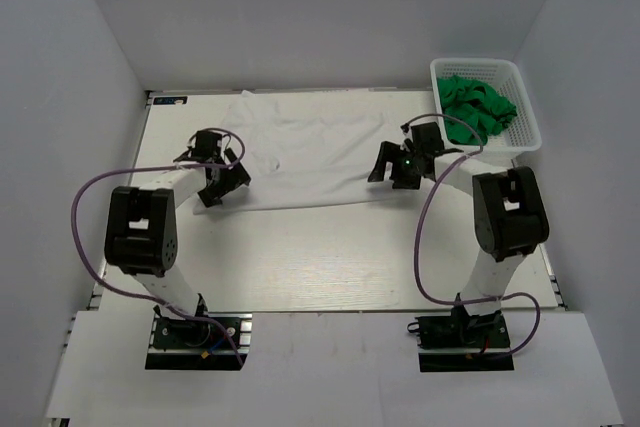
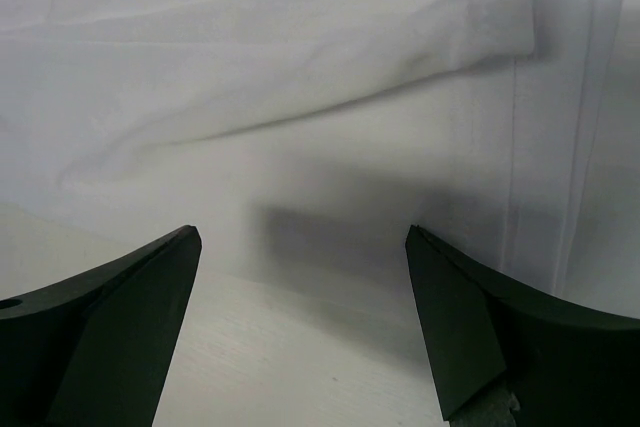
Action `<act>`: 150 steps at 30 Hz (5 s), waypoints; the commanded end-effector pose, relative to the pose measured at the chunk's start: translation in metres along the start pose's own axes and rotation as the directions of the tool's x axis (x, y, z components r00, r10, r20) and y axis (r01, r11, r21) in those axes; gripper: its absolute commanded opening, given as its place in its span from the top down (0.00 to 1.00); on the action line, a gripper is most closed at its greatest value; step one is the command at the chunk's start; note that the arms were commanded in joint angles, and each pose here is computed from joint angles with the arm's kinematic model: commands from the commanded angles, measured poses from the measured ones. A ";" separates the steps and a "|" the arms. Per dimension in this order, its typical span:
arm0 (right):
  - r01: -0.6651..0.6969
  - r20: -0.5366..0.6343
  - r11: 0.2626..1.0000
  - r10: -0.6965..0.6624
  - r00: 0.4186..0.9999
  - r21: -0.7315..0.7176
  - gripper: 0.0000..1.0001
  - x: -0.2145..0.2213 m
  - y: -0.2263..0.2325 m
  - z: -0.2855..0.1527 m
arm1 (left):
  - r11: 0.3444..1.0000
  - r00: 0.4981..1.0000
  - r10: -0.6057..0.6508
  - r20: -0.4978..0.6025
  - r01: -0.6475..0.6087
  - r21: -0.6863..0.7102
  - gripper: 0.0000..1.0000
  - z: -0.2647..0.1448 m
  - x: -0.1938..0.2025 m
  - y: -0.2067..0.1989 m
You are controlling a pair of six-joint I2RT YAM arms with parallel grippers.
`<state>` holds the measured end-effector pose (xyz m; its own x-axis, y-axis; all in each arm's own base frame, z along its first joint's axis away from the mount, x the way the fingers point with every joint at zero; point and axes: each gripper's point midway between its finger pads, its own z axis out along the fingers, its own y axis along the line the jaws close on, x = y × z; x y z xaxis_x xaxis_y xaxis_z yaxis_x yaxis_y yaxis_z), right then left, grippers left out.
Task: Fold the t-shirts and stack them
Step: Fold the flattened tshirt in 1/3 of the way, then grap the side of the flattened tshirt furthest away from the robot with both arms, then fold the other side of the tshirt into a rectangle
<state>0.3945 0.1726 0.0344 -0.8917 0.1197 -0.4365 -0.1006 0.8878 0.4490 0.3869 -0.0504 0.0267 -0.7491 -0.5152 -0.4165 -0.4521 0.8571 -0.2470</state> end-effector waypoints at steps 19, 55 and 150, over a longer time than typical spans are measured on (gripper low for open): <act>-0.025 -0.136 0.999 0.021 0.990 -0.027 0.10 0.109 0.028 -0.099 | 0.962 0.987 -0.112 -0.117 0.078 -0.260 0.00 -0.113 0.076 0.077; -0.031 0.070 0.937 0.007 0.998 0.348 0.10 -0.121 -0.020 -0.001 | 0.986 0.970 0.130 0.206 -0.104 -0.132 0.20 0.068 -0.158 -0.061; 0.003 0.222 0.968 -0.060 0.973 0.251 1.00 -0.044 0.003 -0.079 | 0.995 0.969 -0.036 0.243 0.013 0.098 1.00 -0.124 -0.033 -0.007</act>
<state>0.4004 0.1372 0.1028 -0.7980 0.1478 -0.5842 0.0124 0.9733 0.2293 0.3765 -0.0403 0.1427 -0.6124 -0.5067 -0.6069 -0.3975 0.8609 -0.3177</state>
